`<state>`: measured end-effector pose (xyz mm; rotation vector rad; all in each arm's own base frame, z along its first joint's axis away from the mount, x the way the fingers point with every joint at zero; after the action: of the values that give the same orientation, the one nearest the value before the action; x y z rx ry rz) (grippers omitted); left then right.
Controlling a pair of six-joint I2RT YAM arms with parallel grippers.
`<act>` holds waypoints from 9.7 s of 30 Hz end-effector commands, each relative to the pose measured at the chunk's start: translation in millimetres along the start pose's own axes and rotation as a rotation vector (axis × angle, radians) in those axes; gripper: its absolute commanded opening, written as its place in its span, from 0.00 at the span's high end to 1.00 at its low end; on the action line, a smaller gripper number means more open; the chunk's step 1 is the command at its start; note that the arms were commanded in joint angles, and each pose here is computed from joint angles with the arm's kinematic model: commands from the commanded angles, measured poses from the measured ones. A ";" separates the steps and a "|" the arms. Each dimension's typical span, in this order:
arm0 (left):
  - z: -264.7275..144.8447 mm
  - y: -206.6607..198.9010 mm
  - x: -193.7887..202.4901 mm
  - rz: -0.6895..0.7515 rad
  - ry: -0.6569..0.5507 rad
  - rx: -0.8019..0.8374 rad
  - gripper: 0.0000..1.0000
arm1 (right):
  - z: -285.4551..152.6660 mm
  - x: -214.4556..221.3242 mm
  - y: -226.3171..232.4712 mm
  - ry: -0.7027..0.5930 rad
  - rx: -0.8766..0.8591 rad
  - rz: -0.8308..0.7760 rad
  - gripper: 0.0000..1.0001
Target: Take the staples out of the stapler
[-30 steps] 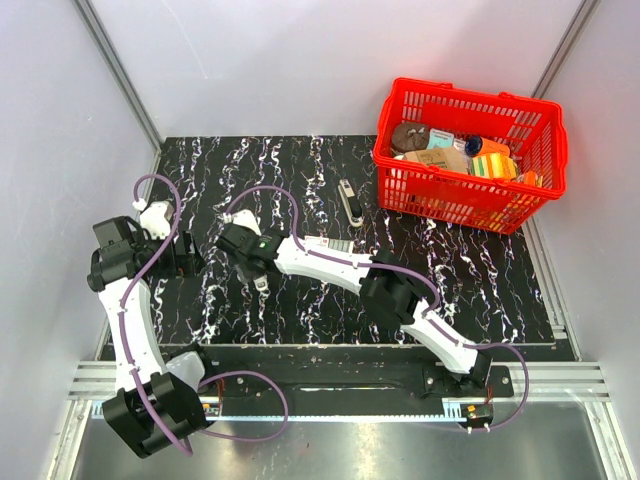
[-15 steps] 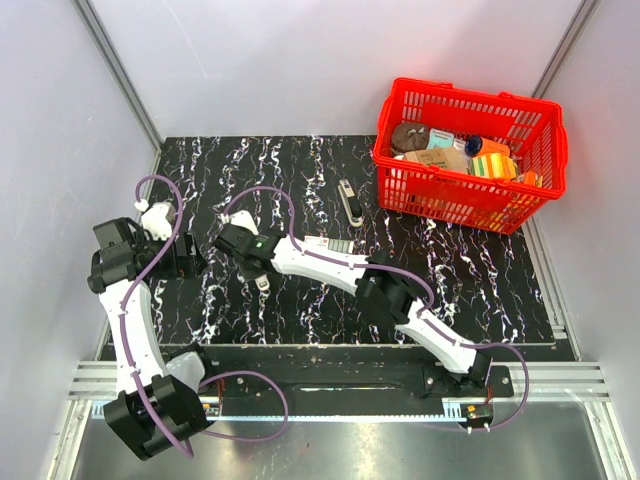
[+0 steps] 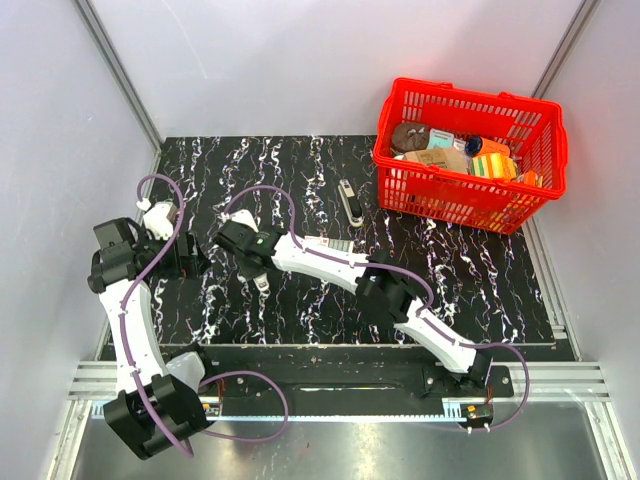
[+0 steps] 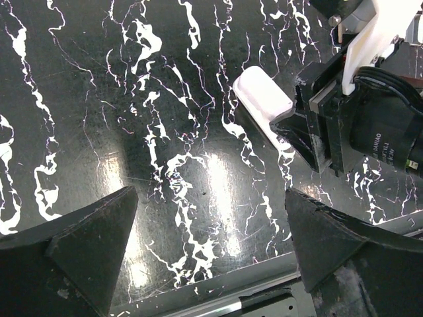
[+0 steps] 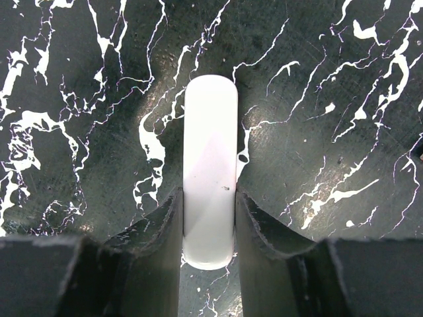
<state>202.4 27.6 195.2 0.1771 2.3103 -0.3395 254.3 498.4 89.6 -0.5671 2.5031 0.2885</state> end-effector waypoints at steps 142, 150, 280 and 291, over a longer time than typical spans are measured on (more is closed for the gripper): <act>-51.0 -20.0 -105.4 0.287 -0.296 0.068 0.09 | -49.0 -53.9 -29.5 -0.135 -0.369 0.245 1.00; -48.2 -20.6 -87.0 0.274 -0.261 0.080 0.09 | -9.1 -42.4 -13.5 -0.065 -0.260 0.207 1.00; -25.4 -29.9 -71.0 0.239 -0.276 0.245 0.01 | -86.2 -29.4 -207.7 -0.246 0.334 0.304 0.41; -20.5 -26.0 -52.7 0.238 -0.214 0.207 0.01 | -46.1 -91.8 -283.2 -0.253 0.461 0.270 0.37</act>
<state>219.3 3.9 252.7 0.4660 2.0109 -0.5072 408.8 284.6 178.2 0.0517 2.2629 0.0484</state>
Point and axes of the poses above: each gripper's point midway between its finger pads, its own z axis out along the fingers, its own y axis along the line the jaws close on, x = y × z, the point moved 4 cm from there along -z, back along the fingers, and after that the axes turned 4 degrees about z, right-handed, at the moved point
